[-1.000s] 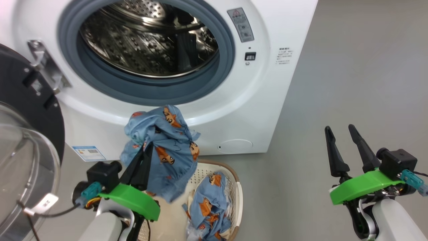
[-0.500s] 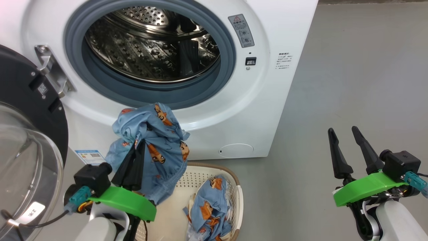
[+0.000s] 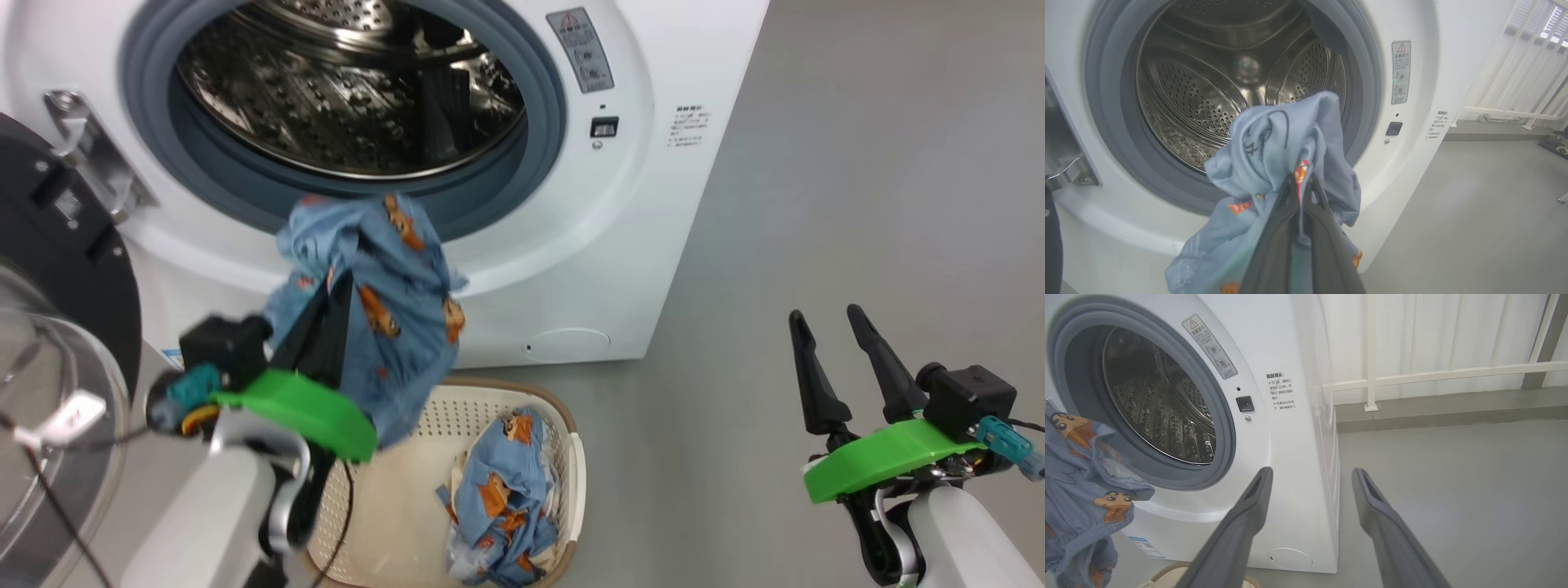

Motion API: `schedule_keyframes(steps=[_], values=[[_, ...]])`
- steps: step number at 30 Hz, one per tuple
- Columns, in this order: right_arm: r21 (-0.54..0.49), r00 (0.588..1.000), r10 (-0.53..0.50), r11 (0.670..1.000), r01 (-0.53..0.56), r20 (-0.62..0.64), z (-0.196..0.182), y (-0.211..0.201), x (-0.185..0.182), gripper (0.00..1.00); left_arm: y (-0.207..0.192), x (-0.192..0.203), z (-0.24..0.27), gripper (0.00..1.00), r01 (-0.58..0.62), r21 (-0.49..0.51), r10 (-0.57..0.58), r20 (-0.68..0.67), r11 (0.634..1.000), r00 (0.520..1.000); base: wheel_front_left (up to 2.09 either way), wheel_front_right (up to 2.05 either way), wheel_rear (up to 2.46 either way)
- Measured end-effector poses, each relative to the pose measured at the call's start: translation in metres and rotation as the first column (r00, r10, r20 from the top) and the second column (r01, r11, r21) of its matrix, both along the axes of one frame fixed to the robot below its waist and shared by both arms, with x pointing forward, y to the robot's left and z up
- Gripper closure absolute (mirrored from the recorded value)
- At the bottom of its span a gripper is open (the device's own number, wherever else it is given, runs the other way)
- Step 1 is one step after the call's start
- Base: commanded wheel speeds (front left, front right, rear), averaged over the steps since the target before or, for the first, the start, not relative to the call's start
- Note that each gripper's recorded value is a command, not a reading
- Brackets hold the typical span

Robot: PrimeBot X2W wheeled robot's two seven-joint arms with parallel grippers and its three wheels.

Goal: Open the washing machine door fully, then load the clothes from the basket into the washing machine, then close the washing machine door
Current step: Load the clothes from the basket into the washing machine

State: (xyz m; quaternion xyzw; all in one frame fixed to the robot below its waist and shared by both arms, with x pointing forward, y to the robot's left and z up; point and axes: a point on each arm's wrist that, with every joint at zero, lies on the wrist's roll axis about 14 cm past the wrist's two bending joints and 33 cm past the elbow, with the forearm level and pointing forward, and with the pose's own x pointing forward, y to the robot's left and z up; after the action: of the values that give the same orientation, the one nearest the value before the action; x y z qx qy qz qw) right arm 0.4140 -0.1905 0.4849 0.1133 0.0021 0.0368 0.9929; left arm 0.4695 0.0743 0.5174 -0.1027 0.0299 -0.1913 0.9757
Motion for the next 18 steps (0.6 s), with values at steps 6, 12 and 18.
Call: schedule_keyframes(steps=[6,12,18], values=[[0.004,1.0,-0.002,1.0,0.002,-0.019,-0.009,0.002,0.008,0.0,-0.012,0.039,0.004,1.0,0.034,0.014,-0.034,0.001,0.999,0.999,0.0,0.0,0.0],[0.0,0.999,-0.018,1.0,0.018,-0.049,-0.022,0.0,0.016,0.0,-0.019,0.087,0.012,1.0,0.044,0.016,-0.044,0.031,0.999,0.999,0.0,0.0,0.0],[0.003,0.997,-0.027,1.0,0.028,-0.072,-0.035,0.002,0.027,0.0,-0.02,0.136,0.01,1.0,0.031,0.03,-0.032,0.035,0.999,0.999,0.0,0.0,0.0]])
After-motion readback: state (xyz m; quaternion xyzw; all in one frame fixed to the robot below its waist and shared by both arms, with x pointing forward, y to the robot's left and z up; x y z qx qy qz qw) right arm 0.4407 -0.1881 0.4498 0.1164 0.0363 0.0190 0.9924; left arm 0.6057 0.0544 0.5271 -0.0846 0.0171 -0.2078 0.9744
